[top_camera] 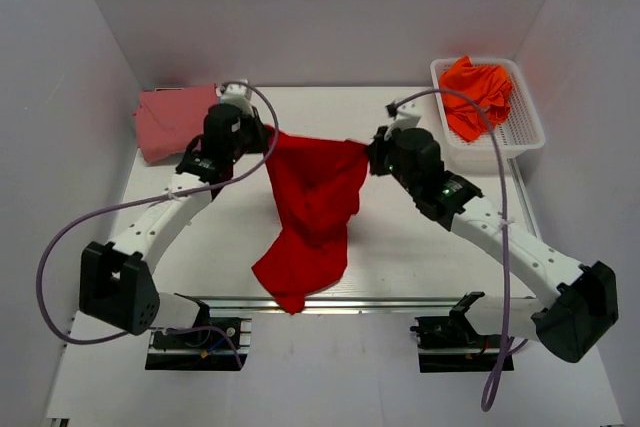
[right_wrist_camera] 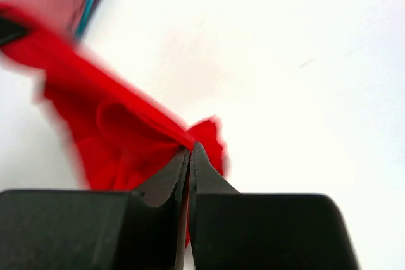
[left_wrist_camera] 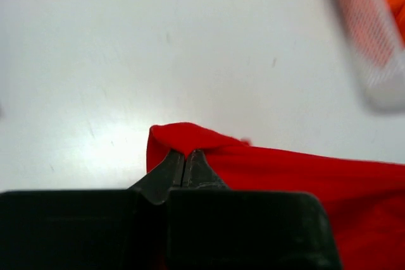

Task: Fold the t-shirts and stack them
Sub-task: Flatten out the tshirt

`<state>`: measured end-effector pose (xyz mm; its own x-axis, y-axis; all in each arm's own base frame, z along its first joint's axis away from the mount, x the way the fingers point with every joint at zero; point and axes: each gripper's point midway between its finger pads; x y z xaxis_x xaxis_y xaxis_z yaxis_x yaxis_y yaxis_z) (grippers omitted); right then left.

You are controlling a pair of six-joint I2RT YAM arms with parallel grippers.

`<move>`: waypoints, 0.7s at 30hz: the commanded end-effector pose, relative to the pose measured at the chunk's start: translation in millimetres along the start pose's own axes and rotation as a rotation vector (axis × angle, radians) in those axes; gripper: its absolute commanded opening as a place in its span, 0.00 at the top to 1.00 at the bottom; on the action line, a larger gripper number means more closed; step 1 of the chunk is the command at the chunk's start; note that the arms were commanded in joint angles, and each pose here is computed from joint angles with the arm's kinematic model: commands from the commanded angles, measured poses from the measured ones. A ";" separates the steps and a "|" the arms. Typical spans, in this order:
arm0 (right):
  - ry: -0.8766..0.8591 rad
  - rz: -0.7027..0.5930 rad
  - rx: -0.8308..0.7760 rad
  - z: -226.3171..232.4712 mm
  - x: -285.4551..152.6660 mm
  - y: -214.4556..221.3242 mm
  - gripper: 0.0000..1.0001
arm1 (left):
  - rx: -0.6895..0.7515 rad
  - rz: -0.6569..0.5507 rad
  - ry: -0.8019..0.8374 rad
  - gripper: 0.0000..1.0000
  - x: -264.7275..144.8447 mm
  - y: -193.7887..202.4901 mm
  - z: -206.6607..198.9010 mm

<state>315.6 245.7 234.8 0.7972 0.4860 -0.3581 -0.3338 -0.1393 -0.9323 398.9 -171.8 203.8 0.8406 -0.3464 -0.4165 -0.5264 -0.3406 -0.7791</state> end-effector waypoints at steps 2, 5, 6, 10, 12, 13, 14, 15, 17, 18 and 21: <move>0.460 -0.323 0.081 -84.1 -51.7 -107.9 1.00 | -0.013 -0.383 -0.101 1.00 -70.6 -132.7 -17.1; 0.548 -0.439 0.077 -101.9 -85.7 -151.9 1.00 | 0.003 -0.523 -0.100 1.00 -110.6 -177.9 -30.8; 0.542 -0.507 0.080 -101.9 -101.1 -176.0 1.00 | 0.029 -0.576 -0.079 1.00 -131.4 -195.8 -40.5; 0.505 -0.676 0.015 -95.0 -148.2 -243.8 1.00 | 0.096 -0.678 0.076 1.00 -177.1 -232.0 -86.6; 0.447 -0.693 -0.052 -84.0 -156.7 -260.9 1.00 | 0.137 -0.726 0.132 1.00 -204.8 -245.6 -102.1; 0.435 -0.703 -0.070 -81.4 -160.3 -267.8 1.00 | 0.159 -0.746 0.184 1.00 -218.3 -253.5 -115.6; 0.401 -0.767 -0.074 -75.2 -184.3 -293.6 1.00 | 0.174 -0.770 0.214 1.00 -232.7 -258.6 -123.0; 0.367 -0.780 -0.112 -68.8 -191.3 -300.4 1.00 | 0.187 -0.784 0.231 1.00 -240.2 -262.9 -128.1; 0.334 -0.854 -0.119 -63.4 -224.0 -326.3 1.00 | 0.208 -0.839 0.280 1.00 -274.5 -273.8 -140.7; 0.284 -0.905 -0.144 -54.4 -243.1 -340.0 1.00 | 0.224 -0.840 0.287 1.00 -279.4 -274.8 -143.3; 0.218 -1.012 -0.169 -42.6 -287.7 -364.5 1.00 | 0.251 -0.902 0.349 1.00 -324.5 -282.8 -156.8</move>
<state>275.2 174.7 604.9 0.8148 0.3845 0.4340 0.4311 0.0988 -0.8969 301.0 -141.8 584.5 0.8317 -0.3970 0.3883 0.1963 -0.4438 -0.8743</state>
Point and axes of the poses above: each gripper's point midway between its finger pads, its own x axis out along the fingers, its own z axis along the line the jaws close on, y = z × x, and after that the axes turned 10 degrees about -x, right-handed
